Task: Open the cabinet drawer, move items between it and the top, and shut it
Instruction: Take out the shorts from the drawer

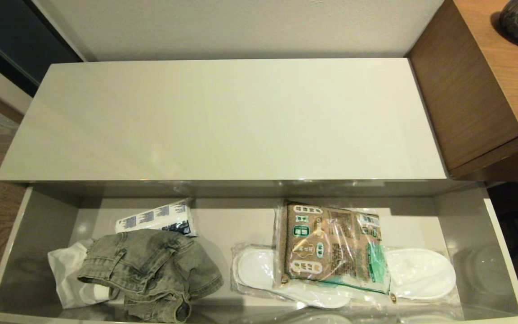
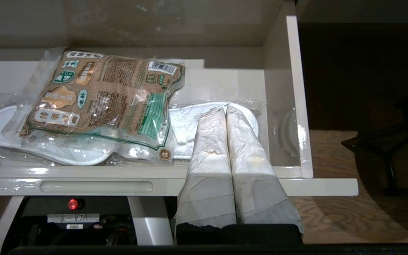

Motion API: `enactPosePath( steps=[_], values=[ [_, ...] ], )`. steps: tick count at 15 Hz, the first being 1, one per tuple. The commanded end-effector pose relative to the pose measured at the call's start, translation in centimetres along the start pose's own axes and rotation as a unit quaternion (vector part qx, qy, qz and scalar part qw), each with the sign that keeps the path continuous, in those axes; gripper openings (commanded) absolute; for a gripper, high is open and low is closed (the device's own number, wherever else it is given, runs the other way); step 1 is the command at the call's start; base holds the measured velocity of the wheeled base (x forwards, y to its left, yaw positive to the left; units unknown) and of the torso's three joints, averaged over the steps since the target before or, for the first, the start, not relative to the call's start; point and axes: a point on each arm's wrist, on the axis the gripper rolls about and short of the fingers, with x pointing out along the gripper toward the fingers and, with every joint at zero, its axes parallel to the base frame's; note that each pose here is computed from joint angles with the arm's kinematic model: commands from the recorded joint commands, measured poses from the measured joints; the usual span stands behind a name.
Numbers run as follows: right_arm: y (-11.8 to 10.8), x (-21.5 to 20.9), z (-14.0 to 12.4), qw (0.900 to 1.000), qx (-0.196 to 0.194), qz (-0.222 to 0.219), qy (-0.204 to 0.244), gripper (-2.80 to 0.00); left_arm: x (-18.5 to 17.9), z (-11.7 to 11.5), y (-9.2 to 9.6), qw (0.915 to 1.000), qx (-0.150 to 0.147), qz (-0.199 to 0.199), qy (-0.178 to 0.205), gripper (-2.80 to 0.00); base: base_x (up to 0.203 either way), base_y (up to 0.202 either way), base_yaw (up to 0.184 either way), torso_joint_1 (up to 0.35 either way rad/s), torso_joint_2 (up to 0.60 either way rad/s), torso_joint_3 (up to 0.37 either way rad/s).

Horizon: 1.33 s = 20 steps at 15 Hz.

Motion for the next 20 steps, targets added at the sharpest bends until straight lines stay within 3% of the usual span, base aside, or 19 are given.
enactPosePath(
  steps=[1,2,4,6,8,9,10,11,17,20],
  values=[
    [0.0,0.0,0.0,1.000,0.000,0.000,0.001,-2.80,8.2,1.8,-0.1,0.9802,-0.024,-0.108,0.164,-2.80,0.000,0.000,0.000,0.000,0.00,0.000],
    [0.0,0.0,0.0,1.000,0.000,0.000,0.001,-2.80,9.2,1.6,-1.2,0.9652,-0.022,-0.167,0.201,-2.80,0.000,0.000,0.000,0.000,0.00,0.000],
    [0.0,0.0,0.0,1.000,0.000,0.000,0.001,-2.80,10.5,0.5,-3.2,0.9370,-0.008,-0.240,0.254,-2.80,0.000,0.000,0.000,0.000,0.00,0.000],
    [0.0,0.0,0.0,1.000,0.000,0.000,0.001,-2.80,11.5,-0.9,-4.9,0.9141,0.003,-0.275,0.298,-2.80,0.000,0.000,0.000,0.000,0.00,0.000],
    [0.0,0.0,0.0,1.000,0.000,0.000,0.001,-2.80,12.1,-1.6,-5.9,0.9010,0.012,-0.291,0.321,-2.80,0.000,0.000,0.000,0.000,0.00,0.000],
    [0.0,0.0,0.0,1.000,0.000,0.000,0.001,-2.80,12.3,-1.8,-6.1,0.8976,0.015,-0.294,0.328,-2.80,0.000,0.000,0.000,0.000,0.00,0.000],
    [0.0,0.0,0.0,1.000,0.000,0.000,0.001,-2.80,12.6,-1.9,-6.4,0.8944,0.017,-0.296,0.335,0.00,0.000,0.000,0.000,0.000,0.00,0.000],
    [0.0,0.0,0.0,1.000,0.000,0.000,0.001,-2.80,13.0,-2.1,-6.7,0.8910,0.018,-0.296,0.344,0.00,0.000,0.000,0.000,0.000,0.00,0.000],
    [0.0,0.0,0.0,1.000,0.000,0.000,0.001,-2.80,13.0,-2.5,-6.6,0.8955,-0.013,-0.262,0.360,0.00,0.000,0.000,0.000,0.000,0.00,0.000],
    [0.0,0.0,0.0,1.000,0.000,0.000,0.001,-2.80,13.2,-2.4,-6.4,0.9116,-0.045,-0.204,0.354,0.00,0.000,0.000,0.000,0.000,0.00,0.000]
  ],
)
